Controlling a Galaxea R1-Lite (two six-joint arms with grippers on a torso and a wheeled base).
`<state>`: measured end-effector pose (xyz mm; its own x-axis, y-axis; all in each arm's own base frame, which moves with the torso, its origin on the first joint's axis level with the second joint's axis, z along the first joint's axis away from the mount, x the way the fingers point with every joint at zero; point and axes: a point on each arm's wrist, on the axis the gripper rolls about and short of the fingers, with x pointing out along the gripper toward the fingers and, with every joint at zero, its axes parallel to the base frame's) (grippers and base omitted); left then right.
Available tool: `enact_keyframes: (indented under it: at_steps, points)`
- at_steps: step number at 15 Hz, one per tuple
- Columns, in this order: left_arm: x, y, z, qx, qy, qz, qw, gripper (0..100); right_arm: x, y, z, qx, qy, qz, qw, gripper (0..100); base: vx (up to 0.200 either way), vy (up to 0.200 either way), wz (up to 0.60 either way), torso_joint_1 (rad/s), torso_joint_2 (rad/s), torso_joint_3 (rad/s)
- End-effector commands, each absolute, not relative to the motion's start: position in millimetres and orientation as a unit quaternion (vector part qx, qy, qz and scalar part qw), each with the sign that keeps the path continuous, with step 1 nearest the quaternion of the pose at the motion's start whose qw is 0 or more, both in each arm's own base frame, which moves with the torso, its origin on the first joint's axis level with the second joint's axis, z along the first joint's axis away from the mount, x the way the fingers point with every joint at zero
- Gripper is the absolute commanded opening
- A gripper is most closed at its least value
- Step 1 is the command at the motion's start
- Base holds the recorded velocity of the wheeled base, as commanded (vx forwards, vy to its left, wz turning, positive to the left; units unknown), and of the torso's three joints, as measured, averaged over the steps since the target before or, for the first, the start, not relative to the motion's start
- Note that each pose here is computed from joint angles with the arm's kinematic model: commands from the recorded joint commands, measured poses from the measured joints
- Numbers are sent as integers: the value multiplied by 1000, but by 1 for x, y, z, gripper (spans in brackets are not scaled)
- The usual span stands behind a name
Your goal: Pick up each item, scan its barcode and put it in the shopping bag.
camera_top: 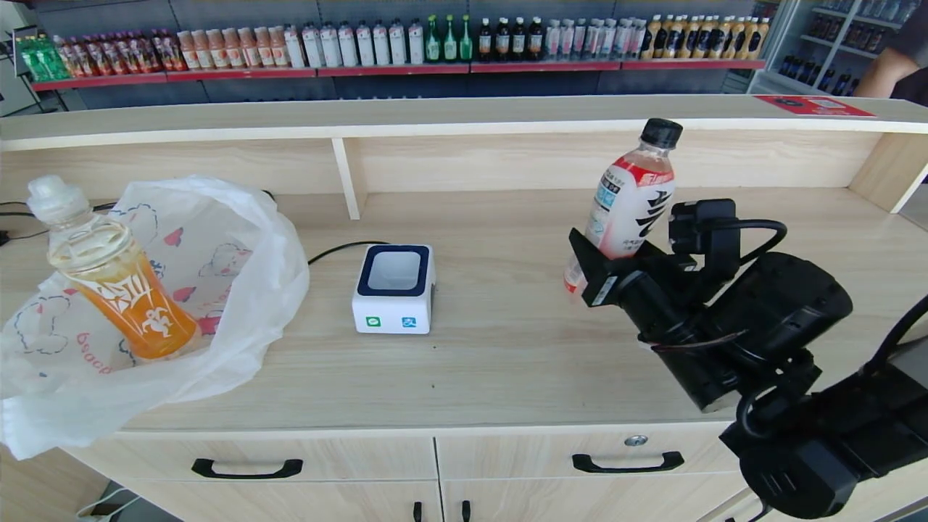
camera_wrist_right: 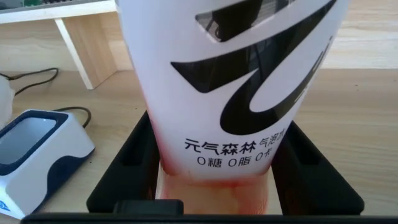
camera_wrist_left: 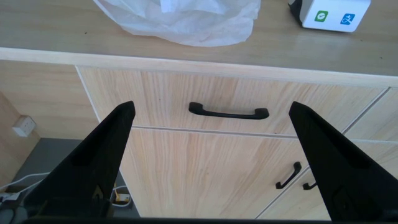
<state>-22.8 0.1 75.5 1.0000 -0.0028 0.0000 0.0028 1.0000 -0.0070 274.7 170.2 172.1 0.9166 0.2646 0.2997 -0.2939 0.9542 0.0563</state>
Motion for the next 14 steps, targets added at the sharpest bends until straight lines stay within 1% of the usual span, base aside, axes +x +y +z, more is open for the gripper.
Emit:
enact_keyframes:
  at_steps: [1,2,4,9,11,14]
  points:
    - [-23,0,75,-3,0,-2,1000,100,248,168,180,54,-147,163,974,0,0,0,0,0,0,0]
    - [-23,0,75,-3,0,-2,1000,100,240,163,176,49,-134,165,976,0,0,0,0,0,0,0]
    - [-23,0,75,-3,0,-2,1000,100,226,165,181,59,-138,180,972,0,0,0,0,0,0,0]
    - [-23,0,75,-3,0,-2,1000,100,168,219,180,98,-117,319,935,0,0,0,0,0,0,0]
    - [-23,0,75,-3,0,-2,1000,100,161,232,176,103,-109,343,927,0,0,0,0,0,0,0]
    - [-23,0,75,-3,0,-2,1000,100,147,243,183,145,-104,375,909,0,0,0,0,0,0,0]
